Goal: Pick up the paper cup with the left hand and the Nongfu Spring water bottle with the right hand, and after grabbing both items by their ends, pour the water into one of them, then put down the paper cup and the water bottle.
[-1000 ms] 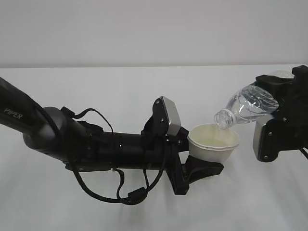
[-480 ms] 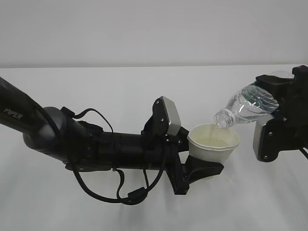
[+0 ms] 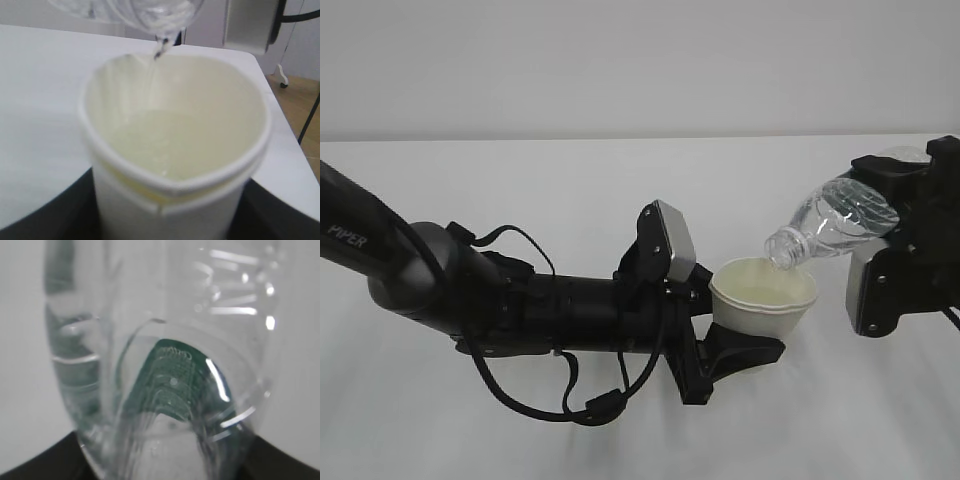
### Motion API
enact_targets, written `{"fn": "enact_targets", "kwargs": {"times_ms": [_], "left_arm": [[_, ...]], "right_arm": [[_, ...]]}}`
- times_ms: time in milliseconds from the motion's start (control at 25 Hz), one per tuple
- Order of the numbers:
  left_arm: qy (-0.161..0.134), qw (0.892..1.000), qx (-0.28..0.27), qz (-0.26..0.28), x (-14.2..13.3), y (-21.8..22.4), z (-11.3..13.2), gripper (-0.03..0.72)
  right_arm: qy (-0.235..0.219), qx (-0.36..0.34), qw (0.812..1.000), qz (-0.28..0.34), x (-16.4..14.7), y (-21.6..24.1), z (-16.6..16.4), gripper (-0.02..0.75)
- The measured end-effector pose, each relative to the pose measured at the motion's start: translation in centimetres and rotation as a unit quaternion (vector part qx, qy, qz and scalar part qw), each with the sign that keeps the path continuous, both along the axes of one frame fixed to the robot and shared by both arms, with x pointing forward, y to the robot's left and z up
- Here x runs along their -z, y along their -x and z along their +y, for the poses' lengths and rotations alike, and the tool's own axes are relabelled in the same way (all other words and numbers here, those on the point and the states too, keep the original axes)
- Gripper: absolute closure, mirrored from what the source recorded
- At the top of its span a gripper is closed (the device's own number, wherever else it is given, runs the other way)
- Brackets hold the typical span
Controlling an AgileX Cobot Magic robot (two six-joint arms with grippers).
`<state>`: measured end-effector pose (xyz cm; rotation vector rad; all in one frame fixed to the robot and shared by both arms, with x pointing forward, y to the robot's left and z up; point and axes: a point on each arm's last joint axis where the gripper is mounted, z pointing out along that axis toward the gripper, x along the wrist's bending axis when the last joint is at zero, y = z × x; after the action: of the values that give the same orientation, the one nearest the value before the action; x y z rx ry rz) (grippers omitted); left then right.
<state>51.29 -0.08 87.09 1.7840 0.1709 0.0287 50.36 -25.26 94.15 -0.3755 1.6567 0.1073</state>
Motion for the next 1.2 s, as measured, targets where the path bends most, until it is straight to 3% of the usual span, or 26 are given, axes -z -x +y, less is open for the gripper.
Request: {"fn": "enact_targets", "kwargs": {"times_ms": [1200], "left_arm": [[-0.001,1.000,0.000,0.000,0.02,-0.01,0.01,0.237]], "right_arm": [[0.014,-0.002,1.000,0.006,0.52,-0.08,0.01,0.372]]}}
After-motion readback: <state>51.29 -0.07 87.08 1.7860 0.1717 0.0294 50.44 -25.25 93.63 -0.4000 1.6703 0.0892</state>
